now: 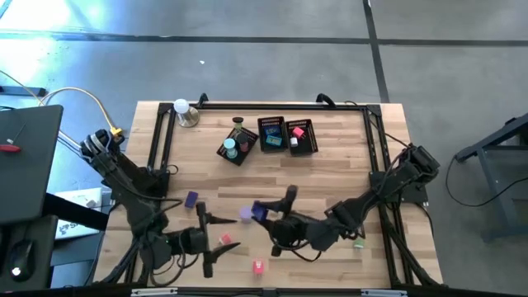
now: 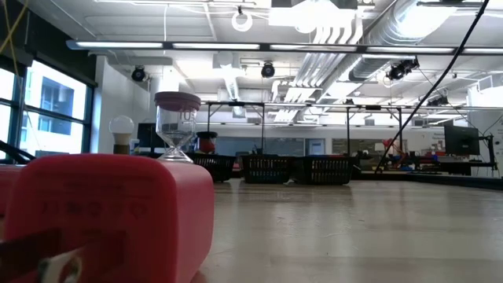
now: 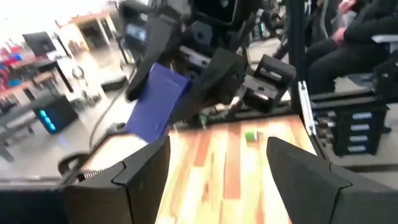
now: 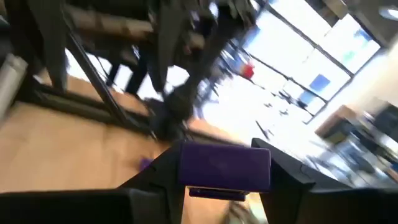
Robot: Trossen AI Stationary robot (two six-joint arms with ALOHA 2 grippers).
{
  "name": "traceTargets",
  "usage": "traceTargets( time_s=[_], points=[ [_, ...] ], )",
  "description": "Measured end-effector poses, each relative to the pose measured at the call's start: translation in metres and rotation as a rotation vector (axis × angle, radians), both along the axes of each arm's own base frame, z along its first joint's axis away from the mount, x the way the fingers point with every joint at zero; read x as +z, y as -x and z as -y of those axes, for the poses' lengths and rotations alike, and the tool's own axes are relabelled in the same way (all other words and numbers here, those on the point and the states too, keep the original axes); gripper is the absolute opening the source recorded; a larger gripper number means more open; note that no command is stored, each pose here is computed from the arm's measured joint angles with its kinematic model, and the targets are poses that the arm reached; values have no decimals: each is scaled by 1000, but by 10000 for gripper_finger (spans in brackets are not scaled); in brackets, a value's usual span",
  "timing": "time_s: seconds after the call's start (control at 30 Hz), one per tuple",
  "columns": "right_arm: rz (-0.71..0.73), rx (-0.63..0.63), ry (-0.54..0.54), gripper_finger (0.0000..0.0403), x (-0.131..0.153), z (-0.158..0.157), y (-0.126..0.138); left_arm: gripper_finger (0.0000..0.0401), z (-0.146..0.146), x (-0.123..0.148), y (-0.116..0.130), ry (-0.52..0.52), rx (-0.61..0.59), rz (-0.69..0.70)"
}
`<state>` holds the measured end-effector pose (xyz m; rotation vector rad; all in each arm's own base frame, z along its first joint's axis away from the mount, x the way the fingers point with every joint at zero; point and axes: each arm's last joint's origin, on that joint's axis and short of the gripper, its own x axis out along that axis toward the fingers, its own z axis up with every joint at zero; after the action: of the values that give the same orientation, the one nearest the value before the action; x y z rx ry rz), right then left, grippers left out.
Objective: Pick & Place Office items
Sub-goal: Put the right purple digital timer into the middle black bin
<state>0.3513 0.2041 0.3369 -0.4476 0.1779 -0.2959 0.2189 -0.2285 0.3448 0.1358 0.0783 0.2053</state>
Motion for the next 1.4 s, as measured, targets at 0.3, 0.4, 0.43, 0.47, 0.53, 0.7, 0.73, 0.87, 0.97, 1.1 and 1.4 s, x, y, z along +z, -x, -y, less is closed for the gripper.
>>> traceTargets(
  time_s=[0.3,0.4,0.43,0.47,0.53,0.7,0.73,0.87,0.97,1.1,1.4],
  points=[
    [-168,-287,-89,145,-38,10,21,260,-23,-3,34,97,-34,-160],
    [-178,-392,-158,145,-47,24,27,260,-33,-10,41,128,-15,-236],
    [-182,-422,-187,145,-47,31,29,260,-36,-12,42,142,1,-252],
    [-185,-445,-231,145,-45,38,31,260,-38,-14,43,154,19,-267],
    [-190,-482,-333,145,-39,57,29,260,-42,-18,44,169,48,-296],
    [-271,-541,-522,146,-33,115,15,260,-50,-26,40,182,96,-348],
    [-296,-556,-550,146,-34,129,11,260,-51,-27,40,184,99,-352],
    [-354,-626,-657,146,-40,188,-1,260,-53,-31,36,192,102,-374],
    [-371,-656,-722,146,-44,230,-5,260,-53,-31,36,200,87,-389],
    [-339,-612,-845,146,-44,277,-10,260,-52,-32,36,202,78,-398],
    [-413,-595,-1020,146,-103,343,-31,260,-51,-33,38,184,71,-410]
  ],
)
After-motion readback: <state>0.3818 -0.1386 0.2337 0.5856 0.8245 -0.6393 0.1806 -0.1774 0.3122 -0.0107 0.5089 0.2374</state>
